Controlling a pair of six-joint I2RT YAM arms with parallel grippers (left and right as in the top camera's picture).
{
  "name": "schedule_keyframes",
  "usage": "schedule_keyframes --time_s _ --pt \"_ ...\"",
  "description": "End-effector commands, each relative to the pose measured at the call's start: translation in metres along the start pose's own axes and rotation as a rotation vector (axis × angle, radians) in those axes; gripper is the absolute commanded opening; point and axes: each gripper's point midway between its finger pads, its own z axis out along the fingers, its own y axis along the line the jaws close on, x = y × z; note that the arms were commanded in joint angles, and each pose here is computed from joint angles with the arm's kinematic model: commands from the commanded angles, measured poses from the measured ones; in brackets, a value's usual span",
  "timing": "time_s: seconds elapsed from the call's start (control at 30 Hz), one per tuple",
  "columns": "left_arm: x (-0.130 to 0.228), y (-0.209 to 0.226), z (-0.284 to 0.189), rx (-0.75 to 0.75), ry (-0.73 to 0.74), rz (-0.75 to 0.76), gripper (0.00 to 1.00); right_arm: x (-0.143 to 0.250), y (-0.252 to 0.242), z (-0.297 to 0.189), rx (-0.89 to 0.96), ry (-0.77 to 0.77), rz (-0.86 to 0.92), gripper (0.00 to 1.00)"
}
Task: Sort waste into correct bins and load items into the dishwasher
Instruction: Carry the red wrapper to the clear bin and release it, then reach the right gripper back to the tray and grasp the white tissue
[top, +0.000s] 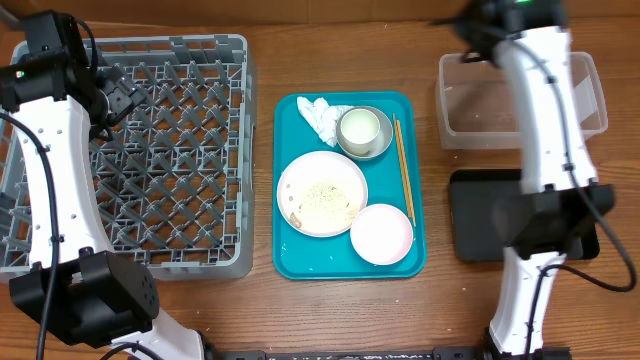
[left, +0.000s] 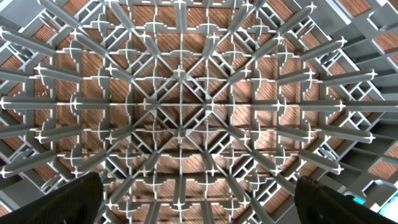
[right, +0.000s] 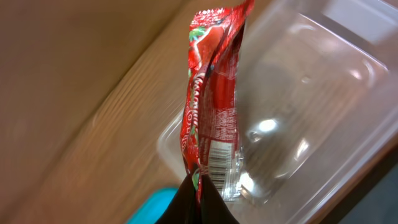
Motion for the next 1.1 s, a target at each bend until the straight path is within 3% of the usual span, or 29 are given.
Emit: schedule_keyframes --time_s 0.0,0.07,0.1,0.13,0.17,0.2,0.27,0.43,0.53,0.67,0.73,1.07 --pt "-0.007 -0.001 -0.014 0.013 -0.039 -0.013 1.0 -0.002 -0.008 0.004 -0.027 0.068 0.171 0.04" --pt "-0.007 -0.001 -0.014 0.013 -0.039 -0.013 1.0 -0.007 -0.019 0.021 0.003 0.076 0.19 0.04" --pt "-0.007 -0.001 -0.014 0.013 -0.039 -0.013 1.0 -0.007 -0.023 0.029 0.013 0.088 0.199 0.1" --pt "-0.007 -0.001 -0.014 0.013 -0.039 -0.013 1.0 -0.005 -0.024 0.037 0.021 0.104 0.202 0.3" --pt "-0.007 -0.001 -0.014 0.013 -0.039 -0.013 1.0 -0.002 -0.025 0.043 0.021 0.124 0.205 0.6" --pt "-0.007 -0.001 -0.014 0.013 -0.039 -0.013 1.0 0.002 -0.025 0.049 0.024 0.142 0.204 0.75" --pt "-0.007 -0.001 -0.014 0.013 -0.039 -0.013 1.0 0.008 -0.025 0.052 0.022 0.168 0.193 0.94" --pt "-0.007 -0.001 -0.014 0.013 -0.039 -0.013 1.0 0.021 0.001 0.043 -0.114 0.247 0.05 1.0" --pt "-0.007 -0.001 -0.014 0.013 -0.039 -0.013 1.0 0.039 0.038 0.018 -0.318 0.342 -0.059 1.0" --pt "-0.007 -0.001 -0.014 0.013 -0.039 -0.013 1.0 0.078 0.105 -0.038 -0.696 0.393 -0.368 0.99" --pt "-0.007 -0.001 -0.014 0.013 -0.039 -0.013 1.0 0.104 0.128 -0.057 -0.789 0.38 -0.496 1.0" --pt "-0.007 -0.001 -0.014 0.013 -0.039 -0.013 1.0 0.228 0.184 -0.042 -0.619 0.104 -0.859 1.0"
